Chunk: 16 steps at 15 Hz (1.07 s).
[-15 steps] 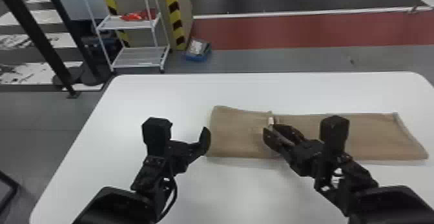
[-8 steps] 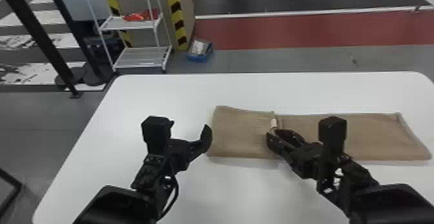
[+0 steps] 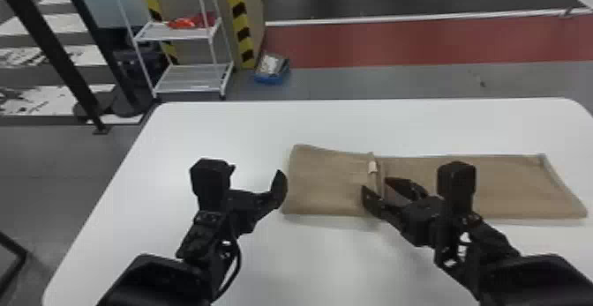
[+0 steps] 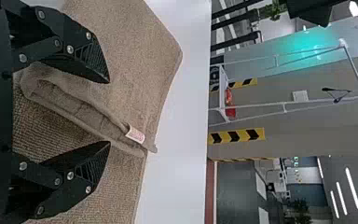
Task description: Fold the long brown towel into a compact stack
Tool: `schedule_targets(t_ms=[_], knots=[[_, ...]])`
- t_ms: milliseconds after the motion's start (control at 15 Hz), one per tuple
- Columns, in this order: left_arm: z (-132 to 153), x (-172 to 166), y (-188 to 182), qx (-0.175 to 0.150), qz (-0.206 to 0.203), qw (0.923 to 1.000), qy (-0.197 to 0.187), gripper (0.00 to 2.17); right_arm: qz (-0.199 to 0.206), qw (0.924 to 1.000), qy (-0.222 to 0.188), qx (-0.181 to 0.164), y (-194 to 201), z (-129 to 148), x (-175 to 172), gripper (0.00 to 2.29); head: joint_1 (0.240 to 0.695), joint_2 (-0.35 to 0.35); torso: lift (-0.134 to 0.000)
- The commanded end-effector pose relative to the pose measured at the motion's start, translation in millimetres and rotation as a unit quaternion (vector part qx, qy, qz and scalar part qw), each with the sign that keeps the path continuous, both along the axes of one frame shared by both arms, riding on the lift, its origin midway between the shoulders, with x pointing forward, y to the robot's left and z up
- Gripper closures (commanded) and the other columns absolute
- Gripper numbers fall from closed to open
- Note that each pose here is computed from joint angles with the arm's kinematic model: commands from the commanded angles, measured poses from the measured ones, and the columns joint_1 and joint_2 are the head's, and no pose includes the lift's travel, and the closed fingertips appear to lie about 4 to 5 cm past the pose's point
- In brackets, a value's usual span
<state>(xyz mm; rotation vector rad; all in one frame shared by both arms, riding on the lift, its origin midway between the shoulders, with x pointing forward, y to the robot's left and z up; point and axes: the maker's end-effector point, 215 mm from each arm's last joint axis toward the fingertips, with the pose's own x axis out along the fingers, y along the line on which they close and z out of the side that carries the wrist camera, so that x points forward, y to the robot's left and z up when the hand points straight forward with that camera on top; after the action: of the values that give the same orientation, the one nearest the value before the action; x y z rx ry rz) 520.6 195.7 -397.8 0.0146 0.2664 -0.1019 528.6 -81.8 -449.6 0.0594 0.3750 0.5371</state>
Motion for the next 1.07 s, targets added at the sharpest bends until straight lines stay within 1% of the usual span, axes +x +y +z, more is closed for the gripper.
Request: schedule_targets(t_ms=[0,67,133,333,467,600,733,867,1000], knots=[[-0.1,-0.5,-1.6,-0.003,-0.001,1.0000,0.000,0.04,0.000,1.0000,-0.004,-0.002,-0.9,4.1,3.8,0.59,0.695,0.120,-0.125],[-0.1,-0.5,-1.6,-0.003,-0.001,1.0000,0.000,0.04,0.001,1.0000,-0.004,-0.002,-0.9,4.8,4.7,0.72,0.695,0.119,-0.125],[-0.1,-1.0,-1.7,-0.003,-0.001,1.0000,0.000,0.04,0.002,1.0000,-0.005,-0.002,0.0,5.6,5.1,0.77,0.695,0.118,-0.125],[-1.4,-2.2,2.2,-0.002,0.002,1.0000,0.002,0.04,0.005,1.0000,-0.007,-0.002,2.8,8.0,6.2,0.77,0.695,0.119,-0.125],[0.7,-2.1,4.3,-0.003,0.002,1.0000,0.000,0.04,0.006,1.0000,0.000,0.000,4.9,3.3,2.1,0.77,0.695,0.122,-0.125],[0.7,-2.1,3.8,-0.004,0.002,1.0000,0.000,0.06,0.006,0.9999,-0.013,0.004,6.0,16.9,1.1,0.76,0.695,0.125,-0.125],[-1.1,-3.2,1.2,-0.004,0.000,1.0000,0.002,0.07,0.007,0.9999,-0.012,0.001,7.4,19.2,4.3,0.76,0.695,0.129,-0.125],[-2.6,-5.3,1.0,-0.005,0.000,1.0000,0.003,0.07,0.005,1.0000,0.001,-0.006,4.9,5.7,2.7,0.76,0.695,0.128,-0.125],[-2.4,-5.6,2.4,-0.005,0.001,1.0000,0.003,0.07,0.003,0.9999,0.006,-0.007,2.4,-0.7,1.7,0.76,0.695,0.126,-0.125]])
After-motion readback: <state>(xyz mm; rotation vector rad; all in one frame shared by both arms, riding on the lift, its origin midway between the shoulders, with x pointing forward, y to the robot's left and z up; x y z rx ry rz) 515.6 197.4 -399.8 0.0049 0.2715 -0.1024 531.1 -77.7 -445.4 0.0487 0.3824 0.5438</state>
